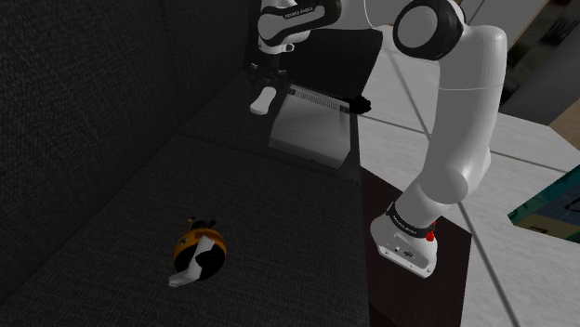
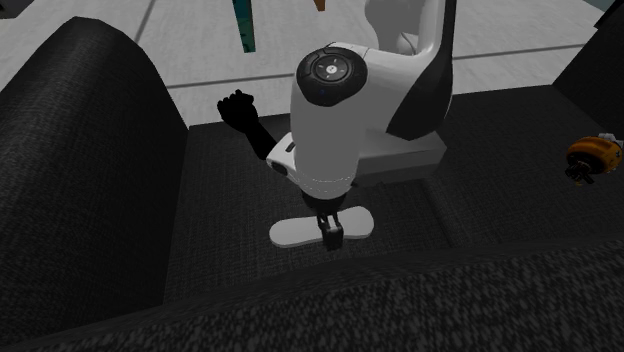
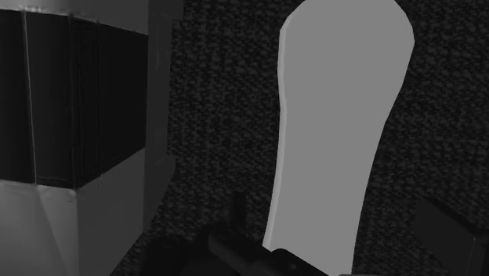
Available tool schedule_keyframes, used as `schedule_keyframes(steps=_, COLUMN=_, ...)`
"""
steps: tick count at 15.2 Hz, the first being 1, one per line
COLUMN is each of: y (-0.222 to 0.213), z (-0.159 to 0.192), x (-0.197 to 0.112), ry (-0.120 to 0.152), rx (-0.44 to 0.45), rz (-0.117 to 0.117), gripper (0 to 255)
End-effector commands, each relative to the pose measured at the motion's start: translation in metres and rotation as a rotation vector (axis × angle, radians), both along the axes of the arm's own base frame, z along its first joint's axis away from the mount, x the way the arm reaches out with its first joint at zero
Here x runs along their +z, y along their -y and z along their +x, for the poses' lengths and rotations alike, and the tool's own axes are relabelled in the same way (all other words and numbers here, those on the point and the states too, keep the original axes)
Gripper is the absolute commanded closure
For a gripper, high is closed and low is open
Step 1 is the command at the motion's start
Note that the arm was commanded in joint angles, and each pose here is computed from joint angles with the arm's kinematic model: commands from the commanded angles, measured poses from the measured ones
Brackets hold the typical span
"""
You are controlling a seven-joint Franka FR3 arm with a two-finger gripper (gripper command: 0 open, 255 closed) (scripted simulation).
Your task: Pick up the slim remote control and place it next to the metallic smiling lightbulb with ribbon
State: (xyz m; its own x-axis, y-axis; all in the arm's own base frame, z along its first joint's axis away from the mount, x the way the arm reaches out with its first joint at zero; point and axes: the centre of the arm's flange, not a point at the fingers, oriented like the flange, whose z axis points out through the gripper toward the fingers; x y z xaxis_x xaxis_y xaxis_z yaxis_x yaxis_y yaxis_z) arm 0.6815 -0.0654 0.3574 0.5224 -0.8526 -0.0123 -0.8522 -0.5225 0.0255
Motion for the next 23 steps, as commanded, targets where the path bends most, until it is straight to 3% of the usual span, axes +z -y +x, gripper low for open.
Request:
schedule_keyframes(steps=1, y=0.001, z=0.0, x=-0.01, ry=0.001, rx=-0.001, rz=0.0, gripper=0)
schedule_keyframes(steps=3, y=0.001, z=0.0, x=-0.024, ry=0.001, rx=-0.001, rz=0.0, gripper=0)
schedule_keyframes(steps=11, y=0.001, z=0.0, x=-0.024, ry=0.001, rx=-0.001, rz=0.0, gripper=0)
schedule_keyframes(steps=12, y=0.001, z=0.0, x=-0.024, ry=0.001, rx=-0.001, rz=0.0, gripper=255)
schedule_keyframes(steps=23, y=0.001, z=0.0, x=-0.013, ry=0.001, rx=-0.001, rz=0.0, gripper=255)
